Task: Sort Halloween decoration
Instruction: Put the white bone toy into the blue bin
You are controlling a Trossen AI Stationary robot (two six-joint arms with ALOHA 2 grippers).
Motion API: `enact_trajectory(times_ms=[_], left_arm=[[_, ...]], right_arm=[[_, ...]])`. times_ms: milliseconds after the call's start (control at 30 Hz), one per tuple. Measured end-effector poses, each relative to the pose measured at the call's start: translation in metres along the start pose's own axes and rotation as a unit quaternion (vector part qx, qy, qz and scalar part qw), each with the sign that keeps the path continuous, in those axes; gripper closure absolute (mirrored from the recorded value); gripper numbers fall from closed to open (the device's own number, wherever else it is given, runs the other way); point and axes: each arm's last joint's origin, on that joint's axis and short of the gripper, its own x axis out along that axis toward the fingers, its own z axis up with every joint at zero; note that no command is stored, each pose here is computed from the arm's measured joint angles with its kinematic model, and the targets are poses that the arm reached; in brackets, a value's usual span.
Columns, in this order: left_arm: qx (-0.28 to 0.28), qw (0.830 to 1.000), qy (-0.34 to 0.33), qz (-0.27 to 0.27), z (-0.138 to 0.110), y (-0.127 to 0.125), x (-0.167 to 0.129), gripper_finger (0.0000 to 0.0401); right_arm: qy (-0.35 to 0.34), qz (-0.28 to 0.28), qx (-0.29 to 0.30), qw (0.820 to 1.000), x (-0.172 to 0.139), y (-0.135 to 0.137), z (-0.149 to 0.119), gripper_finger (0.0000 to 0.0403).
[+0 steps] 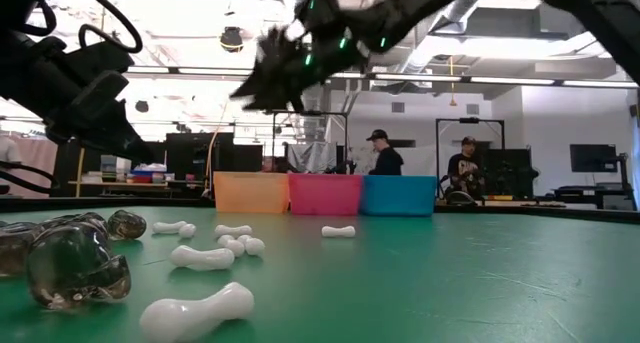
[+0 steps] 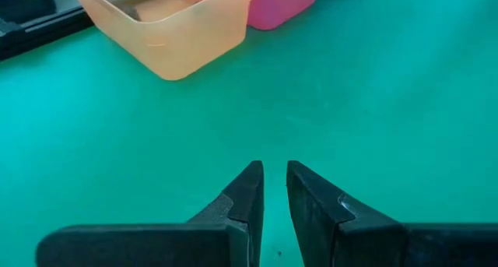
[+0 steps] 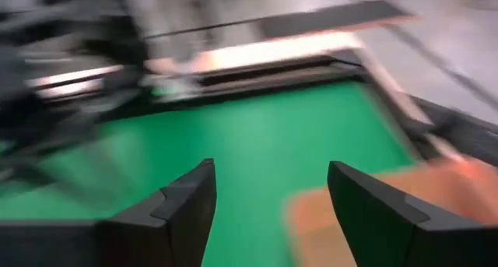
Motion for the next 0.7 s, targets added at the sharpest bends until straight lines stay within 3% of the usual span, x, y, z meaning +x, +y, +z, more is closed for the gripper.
enact_trajectory(times_ms=[167, 367, 533, 700], left_arm=[[0.008, 1.0, -0.001, -0.014, -0.002, -0.002, -0.005, 0.0351], [0.012, 1.0, -0.008, -0.019, -0.004, -0.003, -0.007, 0.0351], [0.012, 1.0, -0.008, -0.02, -0.004, -0.004, -0.008, 0.0351], [0.011, 1.0, -0.008, -0.021, -0.004, -0.004, -0.008, 0.0351]], right_arm=[[0.042, 0.127, -0.059, 0.989, -0.035, 0.058, 0.021, 0.0134], [0.079, 0.221, -0.095, 0.967, -0.051, 0.144, 0.002, 0.0138], [0.103, 0.192, -0.133, 0.967, -0.041, 0.195, -0.041, 0.0138], [0.117, 0.158, -0.155, 0.968, -0.014, 0.205, -0.081, 0.0138]])
